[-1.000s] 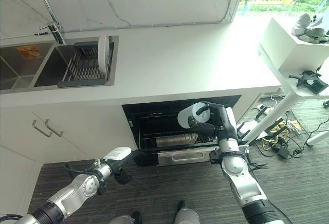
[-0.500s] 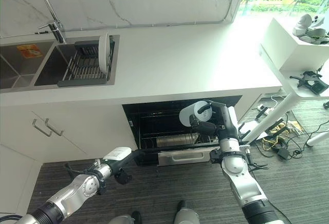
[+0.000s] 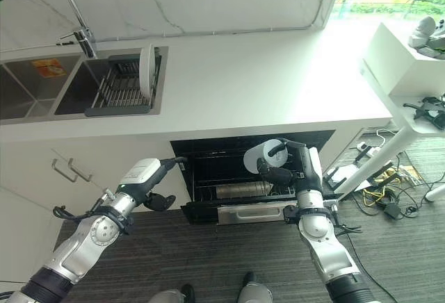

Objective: Place the dishes in the dishwasher.

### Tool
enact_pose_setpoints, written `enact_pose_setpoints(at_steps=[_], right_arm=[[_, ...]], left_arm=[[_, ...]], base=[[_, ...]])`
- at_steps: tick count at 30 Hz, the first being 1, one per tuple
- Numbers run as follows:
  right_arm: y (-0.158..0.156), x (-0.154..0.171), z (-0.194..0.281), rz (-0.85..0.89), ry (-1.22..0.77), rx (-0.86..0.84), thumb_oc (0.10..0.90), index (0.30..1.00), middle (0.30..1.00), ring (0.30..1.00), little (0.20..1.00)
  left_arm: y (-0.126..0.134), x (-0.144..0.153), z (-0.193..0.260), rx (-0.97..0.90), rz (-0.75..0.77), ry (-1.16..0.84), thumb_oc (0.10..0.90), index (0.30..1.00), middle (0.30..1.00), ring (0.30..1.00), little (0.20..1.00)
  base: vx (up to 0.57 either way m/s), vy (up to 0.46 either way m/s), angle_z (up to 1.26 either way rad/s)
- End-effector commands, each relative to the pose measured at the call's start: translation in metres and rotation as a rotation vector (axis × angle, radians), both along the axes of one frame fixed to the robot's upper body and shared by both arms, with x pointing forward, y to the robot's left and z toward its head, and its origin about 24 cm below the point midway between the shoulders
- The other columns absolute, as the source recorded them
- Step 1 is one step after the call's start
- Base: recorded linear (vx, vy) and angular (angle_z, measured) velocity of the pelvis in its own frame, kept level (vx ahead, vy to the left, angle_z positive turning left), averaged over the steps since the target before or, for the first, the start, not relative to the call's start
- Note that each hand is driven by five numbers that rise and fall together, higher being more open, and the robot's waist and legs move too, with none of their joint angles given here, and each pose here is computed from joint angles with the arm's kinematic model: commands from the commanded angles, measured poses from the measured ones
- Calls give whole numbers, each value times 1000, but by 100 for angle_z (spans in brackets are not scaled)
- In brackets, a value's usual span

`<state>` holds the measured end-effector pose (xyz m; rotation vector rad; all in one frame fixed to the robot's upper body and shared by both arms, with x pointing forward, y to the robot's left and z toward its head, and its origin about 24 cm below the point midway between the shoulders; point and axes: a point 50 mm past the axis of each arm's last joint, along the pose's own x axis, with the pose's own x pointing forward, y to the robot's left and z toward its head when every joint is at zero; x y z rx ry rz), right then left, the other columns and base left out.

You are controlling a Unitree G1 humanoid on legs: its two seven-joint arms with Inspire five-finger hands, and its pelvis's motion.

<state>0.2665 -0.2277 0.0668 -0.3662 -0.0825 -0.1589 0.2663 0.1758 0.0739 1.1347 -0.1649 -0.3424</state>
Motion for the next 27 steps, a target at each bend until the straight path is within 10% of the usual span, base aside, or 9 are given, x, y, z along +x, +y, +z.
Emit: enact_pose_setpoints(at_steps=[1,27], right_arm=[[-3,10,61,-2,-315,-11,400,300,300,300,300],[23,26,94,225,-338,-102,400,300,300,300,300]], left_arm=[[-9,3,48,-74,-83,-193,800,900,900,900,900],[-65,32,-3,54,-224,462,800,900,900,900,900]], base=[[30,-2,13],[25,39,-7]])
